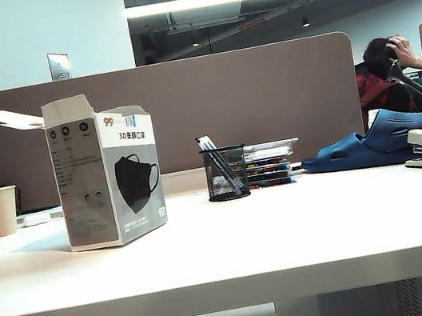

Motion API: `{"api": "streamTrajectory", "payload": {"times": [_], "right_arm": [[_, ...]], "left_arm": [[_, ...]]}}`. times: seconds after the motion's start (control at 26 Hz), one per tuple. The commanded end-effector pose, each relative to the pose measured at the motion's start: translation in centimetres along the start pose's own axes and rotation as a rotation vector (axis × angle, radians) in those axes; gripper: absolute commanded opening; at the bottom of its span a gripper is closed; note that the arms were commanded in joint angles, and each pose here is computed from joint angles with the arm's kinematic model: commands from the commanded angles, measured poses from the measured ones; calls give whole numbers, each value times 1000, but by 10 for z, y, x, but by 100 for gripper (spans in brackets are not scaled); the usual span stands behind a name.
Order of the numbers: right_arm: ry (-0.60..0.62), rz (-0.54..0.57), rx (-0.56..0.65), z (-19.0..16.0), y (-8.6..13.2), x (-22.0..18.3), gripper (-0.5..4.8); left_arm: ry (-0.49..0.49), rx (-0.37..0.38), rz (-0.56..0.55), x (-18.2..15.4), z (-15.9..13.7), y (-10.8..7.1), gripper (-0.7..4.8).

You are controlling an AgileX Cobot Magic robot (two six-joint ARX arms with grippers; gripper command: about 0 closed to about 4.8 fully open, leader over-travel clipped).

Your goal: Put the mask into the mask box.

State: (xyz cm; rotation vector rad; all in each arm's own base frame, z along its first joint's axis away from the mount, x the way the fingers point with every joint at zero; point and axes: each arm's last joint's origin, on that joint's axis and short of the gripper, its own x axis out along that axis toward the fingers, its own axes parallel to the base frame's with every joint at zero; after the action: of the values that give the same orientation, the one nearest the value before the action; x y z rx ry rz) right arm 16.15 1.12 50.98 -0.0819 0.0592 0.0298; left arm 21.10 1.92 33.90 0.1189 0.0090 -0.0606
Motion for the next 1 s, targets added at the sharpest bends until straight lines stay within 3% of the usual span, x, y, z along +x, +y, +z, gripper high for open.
{"api": "streamTrajectory", "payload": {"times": [0.04, 0.15, 0.35, 0.69, 1.0], "right_arm": [[8, 0, 8, -22, 1, -8, -9], [18, 2, 27, -42, 3, -16, -9], [-1, 6, 66, -73, 5, -26, -9], [-11, 4, 79, -155, 10, -52, -9], [-42, 4, 81, -185, 12, -62, -9]], "left_arm": [[4, 28, -6, -9, 5, -6, -6], [8, 12, -35, -15, 7, -12, -6], [37, -97, -72, -23, 7, -18, -6], [-50, -107, -61, -63, 19, -20, -6], [-76, -107, -77, -101, -3, -28, -6]]}}
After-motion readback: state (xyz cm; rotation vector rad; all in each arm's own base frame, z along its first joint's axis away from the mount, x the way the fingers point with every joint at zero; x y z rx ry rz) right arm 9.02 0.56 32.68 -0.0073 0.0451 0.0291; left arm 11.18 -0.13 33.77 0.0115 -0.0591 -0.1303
